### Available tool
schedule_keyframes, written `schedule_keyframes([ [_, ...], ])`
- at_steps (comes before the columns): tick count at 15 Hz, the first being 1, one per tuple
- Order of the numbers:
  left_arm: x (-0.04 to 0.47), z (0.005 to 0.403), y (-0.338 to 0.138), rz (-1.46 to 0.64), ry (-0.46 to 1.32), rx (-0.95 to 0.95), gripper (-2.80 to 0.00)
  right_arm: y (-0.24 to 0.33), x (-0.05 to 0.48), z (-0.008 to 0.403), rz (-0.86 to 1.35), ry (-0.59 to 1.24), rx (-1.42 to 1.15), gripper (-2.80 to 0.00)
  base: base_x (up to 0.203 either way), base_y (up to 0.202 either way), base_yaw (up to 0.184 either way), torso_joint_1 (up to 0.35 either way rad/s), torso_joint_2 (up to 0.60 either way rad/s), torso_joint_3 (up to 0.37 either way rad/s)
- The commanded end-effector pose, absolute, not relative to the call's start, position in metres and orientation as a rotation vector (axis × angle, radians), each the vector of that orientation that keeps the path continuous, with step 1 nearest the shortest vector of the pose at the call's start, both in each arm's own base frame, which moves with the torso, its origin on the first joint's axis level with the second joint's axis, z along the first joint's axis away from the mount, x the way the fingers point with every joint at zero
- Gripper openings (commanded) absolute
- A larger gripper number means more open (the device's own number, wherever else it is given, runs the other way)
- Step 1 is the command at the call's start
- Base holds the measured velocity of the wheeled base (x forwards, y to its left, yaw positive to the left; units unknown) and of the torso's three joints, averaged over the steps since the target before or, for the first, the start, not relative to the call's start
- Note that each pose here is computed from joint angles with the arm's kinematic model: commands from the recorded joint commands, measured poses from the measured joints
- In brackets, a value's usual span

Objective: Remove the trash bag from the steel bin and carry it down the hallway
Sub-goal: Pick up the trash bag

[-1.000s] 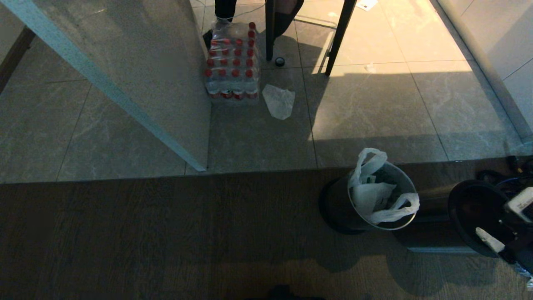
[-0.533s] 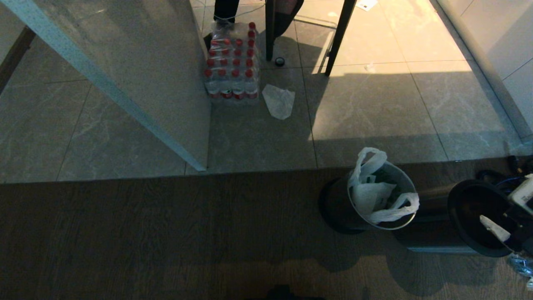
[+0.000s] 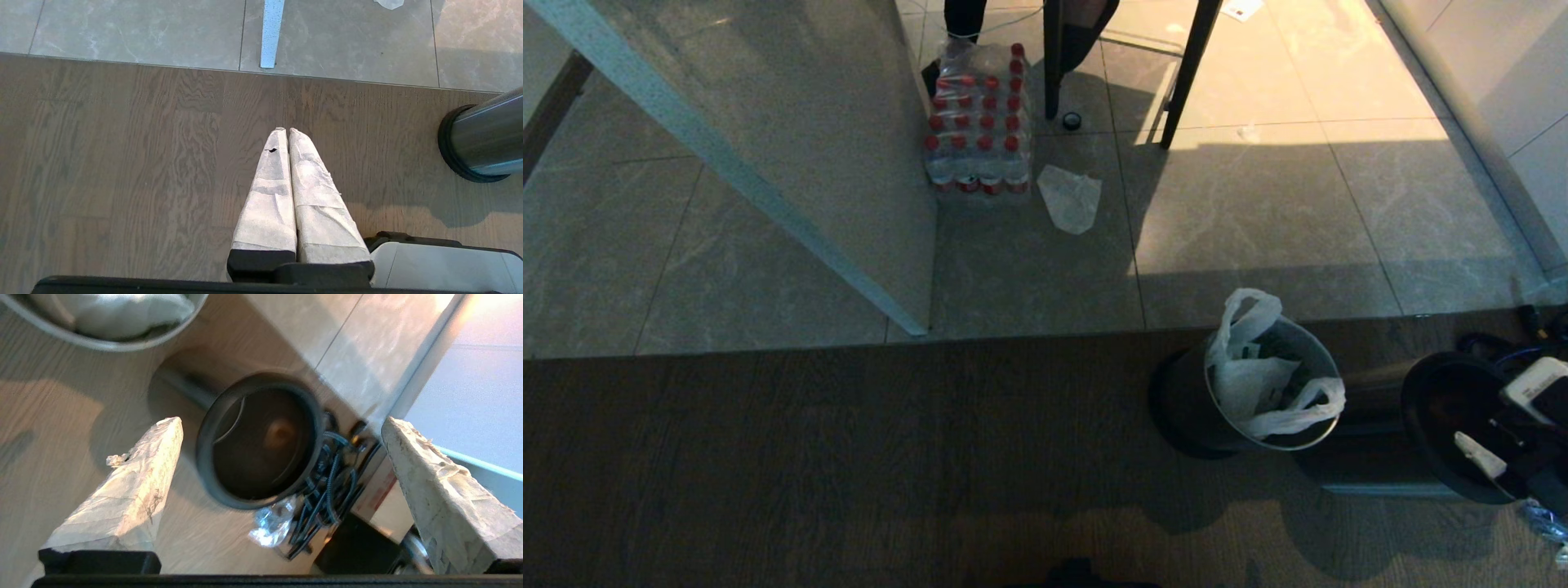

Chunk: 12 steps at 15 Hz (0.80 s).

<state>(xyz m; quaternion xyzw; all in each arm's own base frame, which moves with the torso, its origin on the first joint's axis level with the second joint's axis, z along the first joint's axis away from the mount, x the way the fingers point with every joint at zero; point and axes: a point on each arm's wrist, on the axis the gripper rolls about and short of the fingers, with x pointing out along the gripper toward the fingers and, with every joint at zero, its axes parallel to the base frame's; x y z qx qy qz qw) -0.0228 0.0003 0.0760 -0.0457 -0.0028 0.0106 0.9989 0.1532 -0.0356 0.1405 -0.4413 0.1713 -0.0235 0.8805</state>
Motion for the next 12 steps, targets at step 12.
schedule_keyframes([
  [12, -0.023, 0.076, 0.0, 0.021, -0.009, -0.095, -2.8, -0.03, 0.157, 0.111, 0.223, 0.394, -1.341, 0.0, 0.0, 0.0, 0.0, 0.002, 0.0, -0.092],
])
